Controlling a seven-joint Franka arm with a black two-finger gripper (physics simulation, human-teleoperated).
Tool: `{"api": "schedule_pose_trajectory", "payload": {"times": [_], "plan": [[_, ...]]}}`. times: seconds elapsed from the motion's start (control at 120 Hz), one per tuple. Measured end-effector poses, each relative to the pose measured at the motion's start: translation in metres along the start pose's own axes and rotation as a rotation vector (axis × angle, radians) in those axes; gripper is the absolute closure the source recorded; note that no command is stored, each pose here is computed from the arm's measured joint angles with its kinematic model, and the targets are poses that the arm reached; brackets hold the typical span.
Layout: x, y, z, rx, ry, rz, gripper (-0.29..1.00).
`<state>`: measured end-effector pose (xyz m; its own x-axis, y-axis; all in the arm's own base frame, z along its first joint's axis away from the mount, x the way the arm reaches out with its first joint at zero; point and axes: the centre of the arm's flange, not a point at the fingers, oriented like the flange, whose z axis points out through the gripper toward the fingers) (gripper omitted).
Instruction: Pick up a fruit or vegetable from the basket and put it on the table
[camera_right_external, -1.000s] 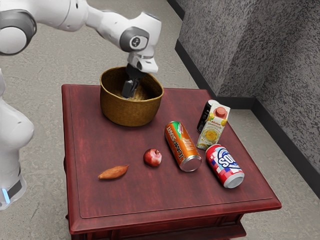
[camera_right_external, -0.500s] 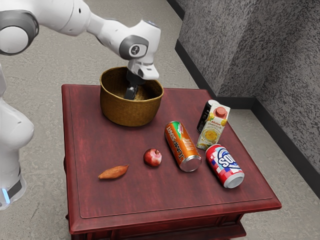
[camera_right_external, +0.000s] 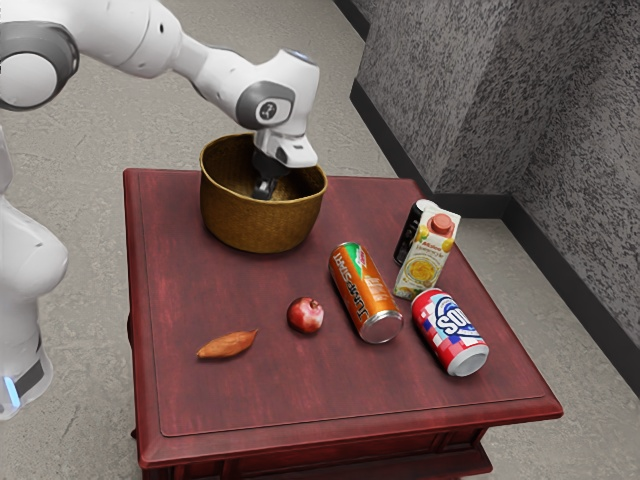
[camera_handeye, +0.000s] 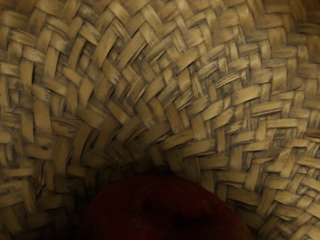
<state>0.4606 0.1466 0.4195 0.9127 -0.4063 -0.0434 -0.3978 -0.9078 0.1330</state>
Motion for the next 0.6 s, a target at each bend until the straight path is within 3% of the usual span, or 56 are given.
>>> {"api": "schedule_pose_trajectory", "payload": {"times": [0.158,0.208,0.383,0.508,0.6], "plan": [[0.001,-0.006,0.006,-0.001,0.004,-0.022,-0.07],[0.001,-0.007,0.006,0.003,0.005,-0.025,-0.08],[0.001,-0.007,0.003,0.025,-0.001,-0.027,0.08],[0.001,-0.008,-0.004,0.040,0.005,-0.031,0.31],[0.000,-0.009,-0.009,0.052,0.010,-0.034,0.35]]}}
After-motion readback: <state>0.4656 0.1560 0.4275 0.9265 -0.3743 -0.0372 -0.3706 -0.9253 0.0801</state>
